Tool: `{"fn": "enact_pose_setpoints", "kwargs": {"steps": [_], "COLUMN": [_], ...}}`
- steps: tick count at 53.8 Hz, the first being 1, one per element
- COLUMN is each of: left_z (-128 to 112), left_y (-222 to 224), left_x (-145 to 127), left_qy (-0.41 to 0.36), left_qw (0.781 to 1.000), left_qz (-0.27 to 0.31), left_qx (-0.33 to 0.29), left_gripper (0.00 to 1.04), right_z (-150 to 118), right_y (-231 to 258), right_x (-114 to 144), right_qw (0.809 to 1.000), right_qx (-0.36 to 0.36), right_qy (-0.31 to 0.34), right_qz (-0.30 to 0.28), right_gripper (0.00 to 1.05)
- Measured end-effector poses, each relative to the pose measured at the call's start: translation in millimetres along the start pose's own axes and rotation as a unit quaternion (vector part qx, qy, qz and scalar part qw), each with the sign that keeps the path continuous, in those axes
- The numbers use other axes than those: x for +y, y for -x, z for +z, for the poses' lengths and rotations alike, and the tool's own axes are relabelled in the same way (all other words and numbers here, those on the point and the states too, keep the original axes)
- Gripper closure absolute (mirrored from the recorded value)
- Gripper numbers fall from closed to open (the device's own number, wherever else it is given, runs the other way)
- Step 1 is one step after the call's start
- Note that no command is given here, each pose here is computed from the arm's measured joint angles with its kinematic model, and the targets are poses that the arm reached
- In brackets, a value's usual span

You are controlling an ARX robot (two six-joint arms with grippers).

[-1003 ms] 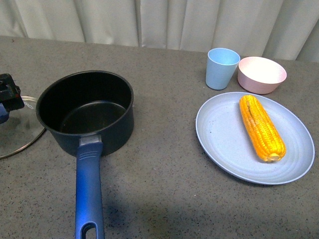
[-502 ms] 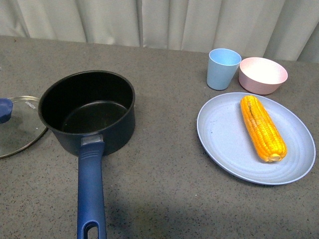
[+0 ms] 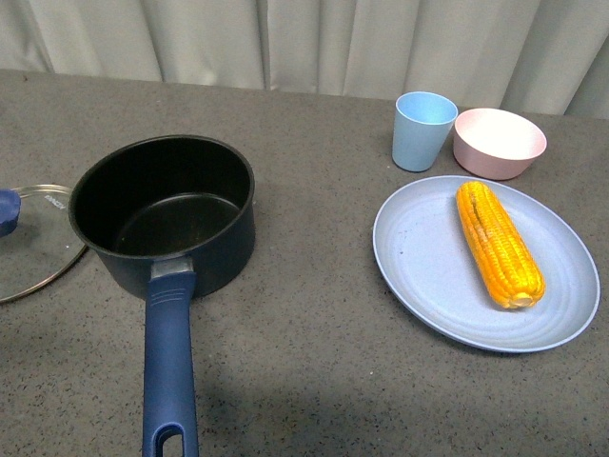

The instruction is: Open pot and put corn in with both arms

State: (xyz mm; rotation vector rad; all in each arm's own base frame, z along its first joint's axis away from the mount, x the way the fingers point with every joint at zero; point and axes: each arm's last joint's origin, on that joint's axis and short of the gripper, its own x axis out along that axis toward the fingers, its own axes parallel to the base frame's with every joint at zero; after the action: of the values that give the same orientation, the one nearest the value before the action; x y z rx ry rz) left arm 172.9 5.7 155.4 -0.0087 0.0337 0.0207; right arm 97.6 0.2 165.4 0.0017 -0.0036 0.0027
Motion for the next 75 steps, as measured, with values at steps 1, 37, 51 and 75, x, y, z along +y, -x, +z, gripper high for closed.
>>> {"fn": "enact_pose_setpoints", "kwargs": {"steps": [1, 37, 51, 75], "left_z": [2, 15, 16, 16], "left_y": [2, 45, 53, 63], "left_x": [-1, -5, -5, -4], "left_qy": [0.000, -0.001, 0.000, 0.000], "left_qw": [1.000, 1.000, 1.000, 1.000], "left_qz": [-0.002, -0.010, -0.010, -0.010], "left_qx": [-0.001, -0.025, -0.028, -0.029], "left_gripper": [1.01, 1.01, 1.01, 1.01], "right_z": [0, 0, 0, 0], "right_y": [0, 0, 0, 0], "right_x": [0, 0, 0, 0], "right_qw": [1.000, 1.000, 1.000, 1.000], "right_qx": [0.000, 0.000, 0.000, 0.000], "right_qy": [0.000, 0.000, 0.000, 0.000], "right_qz": [0.000, 0.000, 0.000, 0.000], "right_gripper": [0.09, 0.09, 0.09, 0.09]}}
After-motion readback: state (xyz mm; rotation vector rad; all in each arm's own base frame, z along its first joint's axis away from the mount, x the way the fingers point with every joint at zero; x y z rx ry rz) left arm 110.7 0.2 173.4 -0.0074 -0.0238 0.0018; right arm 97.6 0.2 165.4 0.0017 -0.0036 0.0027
